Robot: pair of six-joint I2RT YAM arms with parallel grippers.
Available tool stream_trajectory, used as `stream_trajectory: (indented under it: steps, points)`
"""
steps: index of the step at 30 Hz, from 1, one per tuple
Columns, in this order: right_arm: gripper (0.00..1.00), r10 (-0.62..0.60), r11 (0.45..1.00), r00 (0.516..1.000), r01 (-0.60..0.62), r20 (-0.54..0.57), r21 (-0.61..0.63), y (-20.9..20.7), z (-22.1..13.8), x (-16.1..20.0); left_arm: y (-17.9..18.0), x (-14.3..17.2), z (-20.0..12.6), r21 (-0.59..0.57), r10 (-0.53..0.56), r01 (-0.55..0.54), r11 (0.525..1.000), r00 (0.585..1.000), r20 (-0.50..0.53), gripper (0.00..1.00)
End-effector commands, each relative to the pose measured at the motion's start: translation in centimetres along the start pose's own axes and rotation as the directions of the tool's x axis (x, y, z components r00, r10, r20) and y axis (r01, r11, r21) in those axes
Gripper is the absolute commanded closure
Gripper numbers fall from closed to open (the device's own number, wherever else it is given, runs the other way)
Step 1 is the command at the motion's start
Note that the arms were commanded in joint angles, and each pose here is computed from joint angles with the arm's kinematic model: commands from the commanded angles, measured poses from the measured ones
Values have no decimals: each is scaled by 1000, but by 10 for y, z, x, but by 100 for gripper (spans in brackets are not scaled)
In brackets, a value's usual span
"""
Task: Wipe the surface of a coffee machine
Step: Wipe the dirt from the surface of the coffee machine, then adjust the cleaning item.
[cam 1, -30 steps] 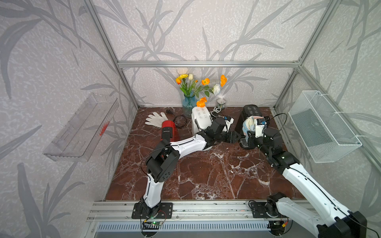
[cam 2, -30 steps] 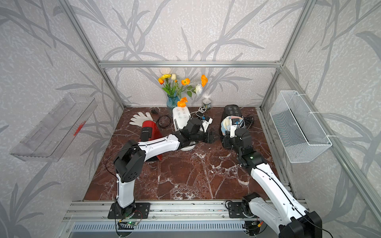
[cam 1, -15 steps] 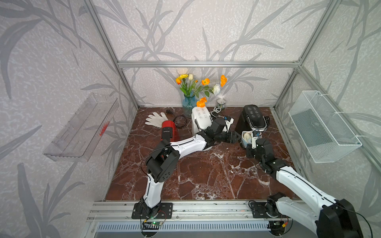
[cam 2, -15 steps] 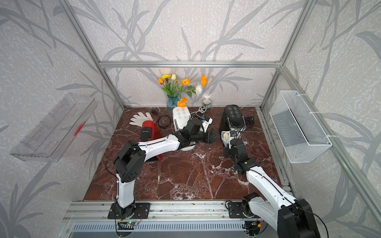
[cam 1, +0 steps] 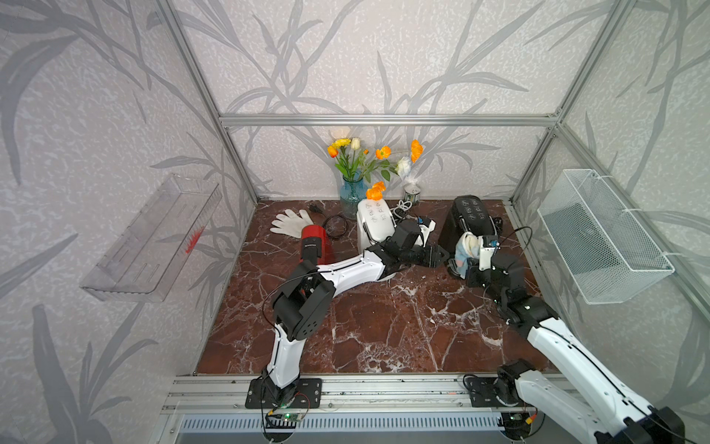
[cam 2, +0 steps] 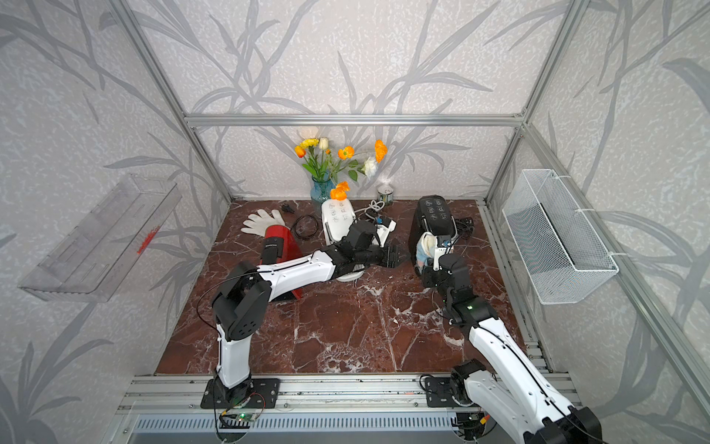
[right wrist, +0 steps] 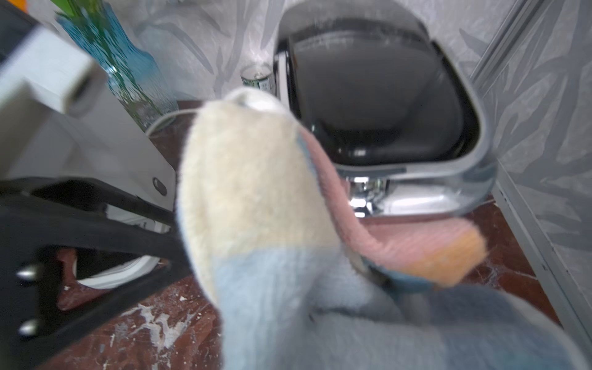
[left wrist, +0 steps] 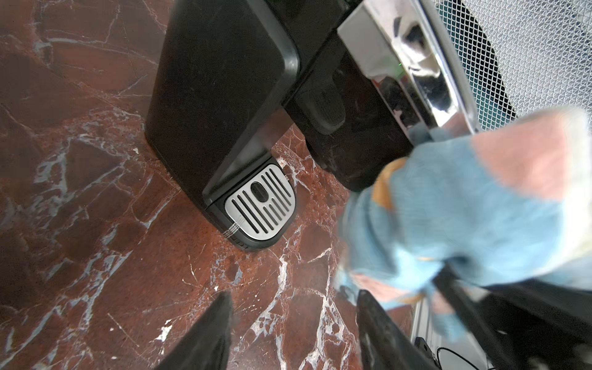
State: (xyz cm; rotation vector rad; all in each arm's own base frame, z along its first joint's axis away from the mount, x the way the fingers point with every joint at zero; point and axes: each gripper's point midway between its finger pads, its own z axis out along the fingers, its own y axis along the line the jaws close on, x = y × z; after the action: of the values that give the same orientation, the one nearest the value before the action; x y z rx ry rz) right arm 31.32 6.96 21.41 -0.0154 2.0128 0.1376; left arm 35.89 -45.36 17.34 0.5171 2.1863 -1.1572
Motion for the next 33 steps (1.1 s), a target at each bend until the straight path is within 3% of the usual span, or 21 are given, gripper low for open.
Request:
stream_trajectory:
  steps: [1,16,20,27,33]
  points:
    - [100,3,1000,997,-2,76,-13,3,-11,-29,0,0,1,3,7,-7,1000,1000,-11,39]
    - [100,12,1000,989,-7,-147,31,-4,50,64,5,-1,-2,-15,9,-9,1000,1000,-15,39]
    - [100,5,1000,981,-1,-196,22,-3,52,76,6,-3,-1,43,-25,26,999,1000,-17,39]
    - [100,6,997,988,-18,-157,-75,12,23,51,10,-20,-23,63,-60,59,996,998,16,38]
    - [100,-8,949,998,-14,-67,-314,52,-17,7,-2,-35,-48,99,-20,19,995,1000,8,34]
